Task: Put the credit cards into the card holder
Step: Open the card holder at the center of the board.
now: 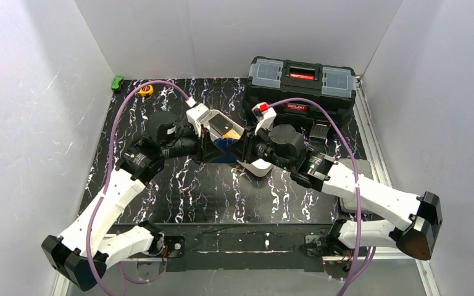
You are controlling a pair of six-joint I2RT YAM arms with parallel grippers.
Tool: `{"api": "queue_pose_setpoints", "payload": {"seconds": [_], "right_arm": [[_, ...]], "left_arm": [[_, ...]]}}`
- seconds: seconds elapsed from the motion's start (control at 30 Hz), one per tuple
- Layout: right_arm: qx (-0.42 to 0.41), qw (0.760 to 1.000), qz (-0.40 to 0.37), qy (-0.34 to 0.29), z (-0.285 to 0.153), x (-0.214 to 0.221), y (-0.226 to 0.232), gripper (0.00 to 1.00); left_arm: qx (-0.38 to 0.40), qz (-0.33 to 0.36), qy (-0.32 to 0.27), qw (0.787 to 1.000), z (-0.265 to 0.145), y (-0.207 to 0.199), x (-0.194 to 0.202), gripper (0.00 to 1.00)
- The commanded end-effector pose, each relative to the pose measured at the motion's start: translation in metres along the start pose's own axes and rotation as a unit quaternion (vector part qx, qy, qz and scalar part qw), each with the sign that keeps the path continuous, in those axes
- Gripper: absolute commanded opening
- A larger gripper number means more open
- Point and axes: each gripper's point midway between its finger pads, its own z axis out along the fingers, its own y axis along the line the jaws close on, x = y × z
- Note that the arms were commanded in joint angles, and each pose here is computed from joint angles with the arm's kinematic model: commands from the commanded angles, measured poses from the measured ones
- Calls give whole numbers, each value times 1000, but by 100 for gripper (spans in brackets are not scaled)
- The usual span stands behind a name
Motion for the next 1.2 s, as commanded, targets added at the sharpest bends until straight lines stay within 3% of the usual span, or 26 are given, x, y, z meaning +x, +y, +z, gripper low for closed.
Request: {"api": "queue_pose_setpoints", "payload": {"seconds": [0.0,0.27,0.5,0.8,0.87,0.93,1.0,1.07,1.17], "right_arm": [[-24,998,3,-61,11,-38,19,21],[-30,998,5,-58,-3,-31,17,1],[-70,996,1,-50,-30,-31,30,1],[-64,992,17,-103,-62,-61,30,2],[-66,992,23,-107,-64,-63,32,8],[-70,992,26,-107,-64,-64,34,32],[-68,992,24,-103,-65,-64,34,46],[-63,993,18,-101,-66,-65,32,55],[-62,994,2,-95,-70,-65,33,58]], "left_arm": [[176,35,-5,984,-15,-77,-11,0],[172,53,-8,984,-16,-75,-12,0],[149,133,-9,980,-16,-63,-11,0],[142,189,19,971,-19,-54,6,0],[145,195,20,970,-20,-54,6,0],[146,201,19,968,-21,-55,5,0],[152,209,21,966,-23,-58,6,0],[163,216,22,962,-27,-62,6,0],[184,234,19,954,-36,-73,1,0]]}}
